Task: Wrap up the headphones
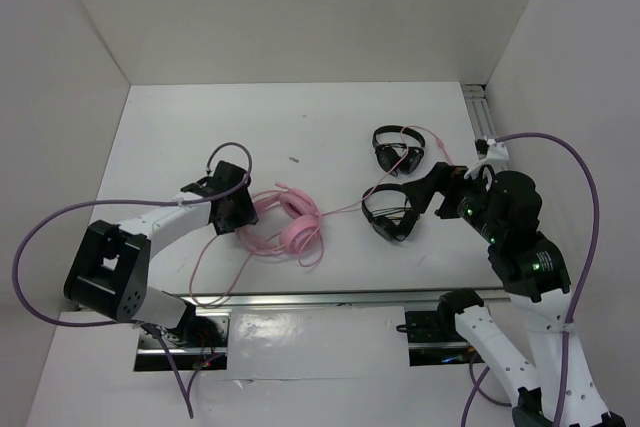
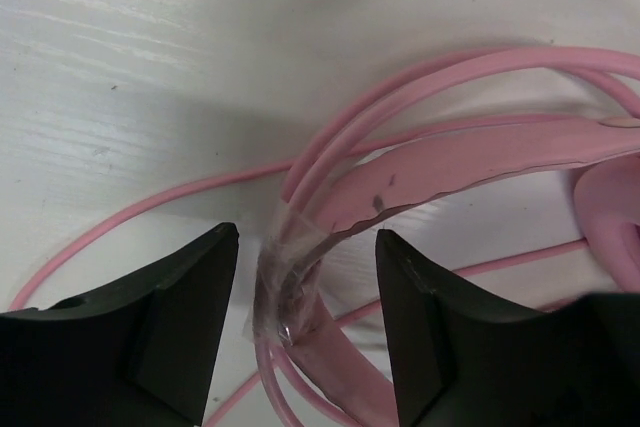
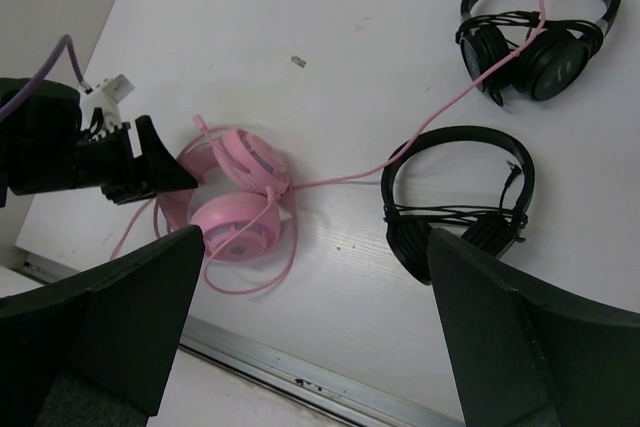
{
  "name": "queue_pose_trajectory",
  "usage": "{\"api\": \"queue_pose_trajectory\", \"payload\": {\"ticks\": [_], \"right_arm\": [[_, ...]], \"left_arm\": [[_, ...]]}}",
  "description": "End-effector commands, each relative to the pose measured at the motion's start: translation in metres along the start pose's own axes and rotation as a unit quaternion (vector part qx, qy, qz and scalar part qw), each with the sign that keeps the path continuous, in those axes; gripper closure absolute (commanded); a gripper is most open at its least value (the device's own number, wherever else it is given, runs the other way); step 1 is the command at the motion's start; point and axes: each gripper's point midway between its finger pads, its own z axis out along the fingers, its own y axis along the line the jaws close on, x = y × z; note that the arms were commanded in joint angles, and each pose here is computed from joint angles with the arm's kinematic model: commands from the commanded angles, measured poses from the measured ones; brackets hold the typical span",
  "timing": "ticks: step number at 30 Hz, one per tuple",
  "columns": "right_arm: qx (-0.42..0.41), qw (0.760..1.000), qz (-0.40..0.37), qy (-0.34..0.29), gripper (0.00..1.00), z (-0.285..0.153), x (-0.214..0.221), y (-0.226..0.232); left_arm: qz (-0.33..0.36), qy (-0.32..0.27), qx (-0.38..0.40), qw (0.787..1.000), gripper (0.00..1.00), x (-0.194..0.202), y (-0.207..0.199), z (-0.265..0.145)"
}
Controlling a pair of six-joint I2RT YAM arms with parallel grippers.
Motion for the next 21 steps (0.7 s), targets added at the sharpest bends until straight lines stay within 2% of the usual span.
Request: {"api": "queue_pose_trajectory", "payload": {"ticks": [1, 4, 9, 10, 13, 15, 16, 17, 21], "right_arm": [[-0.018, 0.999, -0.010, -0.034, 0.00, 0.000, -0.017, 0.008], [-0.016, 0.999, -0.009, -0.029, 0.00, 0.004, -0.013, 0.005], [-0.016, 0.999, -0.009, -0.029, 0.00, 0.006, -0.009, 0.003], [-0.016, 0.999, -0.004, -0.029, 0.00, 0.006, -0.009, 0.004], [-0.016, 0.999, -0.004, -0.029, 0.00, 0.006, -0.009, 0.004], [-0.018, 0.999, -0.005, -0.033, 0.00, 0.004, -0.012, 0.005], [-0.018, 0.999, -0.005, -0.033, 0.00, 0.004, -0.012, 0.005], [-0.020, 0.999, -0.006, -0.037, 0.00, 0.002, -0.013, 0.006], [-0.035, 0.998, -0.009, -0.043, 0.00, 0.000, -0.014, 0.011]], "left_arm": [[-0.002, -0.012, -0.005, 1.000, 0.31, 0.000, 0.002, 0.006], [-0.002, -0.007, -0.013, 1.000, 0.39, 0.008, 0.006, 0.009], [0.000, 0.004, -0.028, 1.000, 0.45, 0.020, 0.014, 0.019], [0.000, 0.005, -0.029, 1.000, 0.53, 0.020, 0.014, 0.022], [0.002, 0.013, -0.036, 0.999, 0.62, 0.024, 0.017, 0.026], [0.003, 0.021, -0.044, 0.999, 0.71, 0.026, 0.017, 0.031], [0.004, 0.025, -0.047, 0.999, 0.80, 0.028, 0.019, 0.033], [0.000, 0.026, -0.049, 0.998, 0.98, 0.024, 0.015, 0.032], [-0.005, 0.026, -0.070, 0.997, 1.00, 0.019, 0.014, 0.016]]}}
